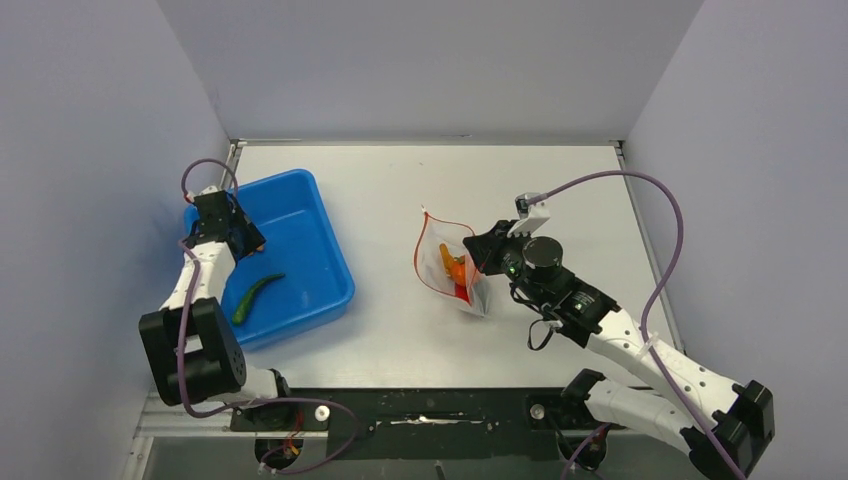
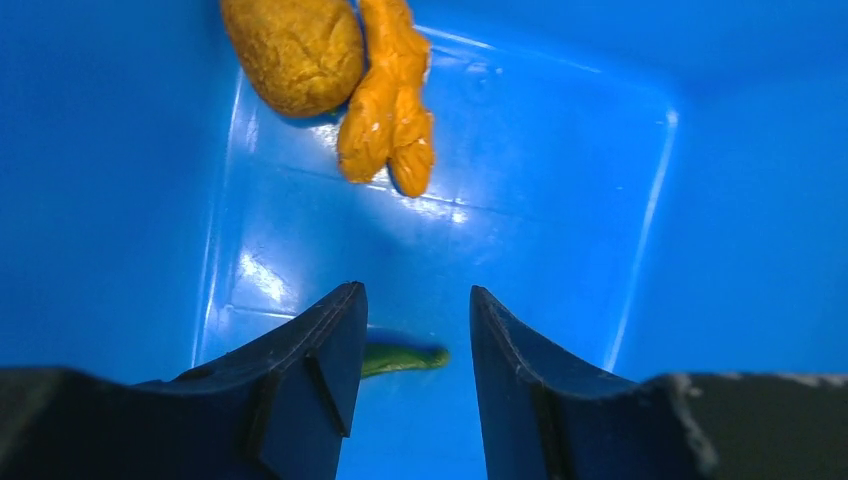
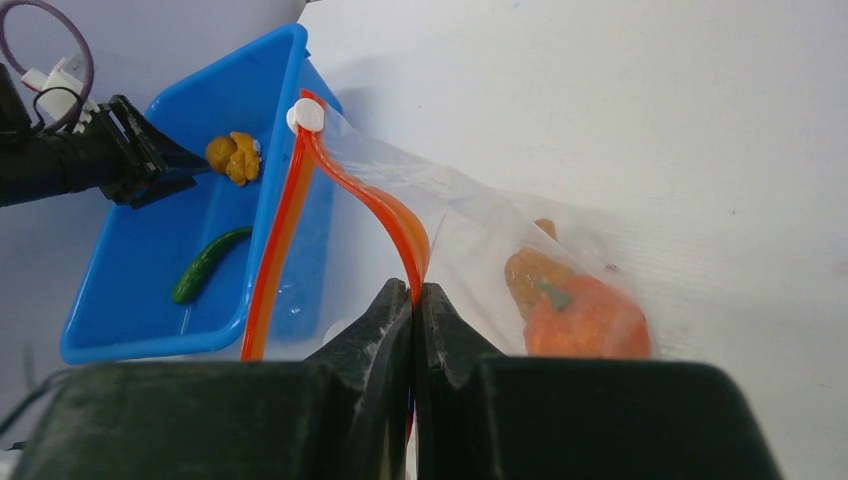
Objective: Place the food in the zip-top bag and seal the zipper
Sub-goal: Pick up the fake vegetable from the bin.
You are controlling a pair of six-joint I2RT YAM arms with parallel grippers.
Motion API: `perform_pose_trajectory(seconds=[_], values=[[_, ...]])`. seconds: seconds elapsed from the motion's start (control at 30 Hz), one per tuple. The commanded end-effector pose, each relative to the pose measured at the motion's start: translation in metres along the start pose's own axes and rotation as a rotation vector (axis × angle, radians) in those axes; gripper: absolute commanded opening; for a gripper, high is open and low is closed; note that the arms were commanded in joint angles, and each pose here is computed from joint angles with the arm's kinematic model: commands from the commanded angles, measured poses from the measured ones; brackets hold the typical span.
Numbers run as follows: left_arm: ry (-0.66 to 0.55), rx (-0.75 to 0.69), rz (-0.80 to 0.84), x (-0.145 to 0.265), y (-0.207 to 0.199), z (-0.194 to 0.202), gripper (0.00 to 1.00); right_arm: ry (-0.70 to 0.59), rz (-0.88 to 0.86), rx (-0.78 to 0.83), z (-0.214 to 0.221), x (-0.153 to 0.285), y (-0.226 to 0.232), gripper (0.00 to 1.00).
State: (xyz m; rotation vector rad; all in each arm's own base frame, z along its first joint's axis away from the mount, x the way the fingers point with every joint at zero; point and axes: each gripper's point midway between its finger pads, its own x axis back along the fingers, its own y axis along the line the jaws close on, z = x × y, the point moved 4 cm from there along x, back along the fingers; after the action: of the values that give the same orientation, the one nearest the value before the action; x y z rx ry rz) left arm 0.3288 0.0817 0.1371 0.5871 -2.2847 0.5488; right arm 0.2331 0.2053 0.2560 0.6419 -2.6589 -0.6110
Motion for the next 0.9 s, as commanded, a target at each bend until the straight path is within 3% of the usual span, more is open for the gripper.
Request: perform_pose_trajectory(seconds=[0.0, 0.23, 0.53, 0.87], values=[[-0.082, -0.004, -0.014, -0.015, -0.002, -0.031, 0.41, -0.084, -0.059, -0.018, -0.019, 0.003, 0.012, 0.0], [-0.066, -0.017, -0.092, -0.037, 0.02, -0.032, 0.4, -0.092, -0.065, -0.026, -0.022, 0.006, 0.014, 0.0], [-0.078, -0.057, -0.068, -0.05, 0.017, -0.039, 0.51, -0.091, -0.075, -0.032, -0.022, 0.008, 0.016, 0.0], [-0.045, -0.031, -0.003, -0.065, 0.004, -0.03, 0.39, -0.101, -0.064, -0.033, -0.023, 0.011, 0.013, 0.0]])
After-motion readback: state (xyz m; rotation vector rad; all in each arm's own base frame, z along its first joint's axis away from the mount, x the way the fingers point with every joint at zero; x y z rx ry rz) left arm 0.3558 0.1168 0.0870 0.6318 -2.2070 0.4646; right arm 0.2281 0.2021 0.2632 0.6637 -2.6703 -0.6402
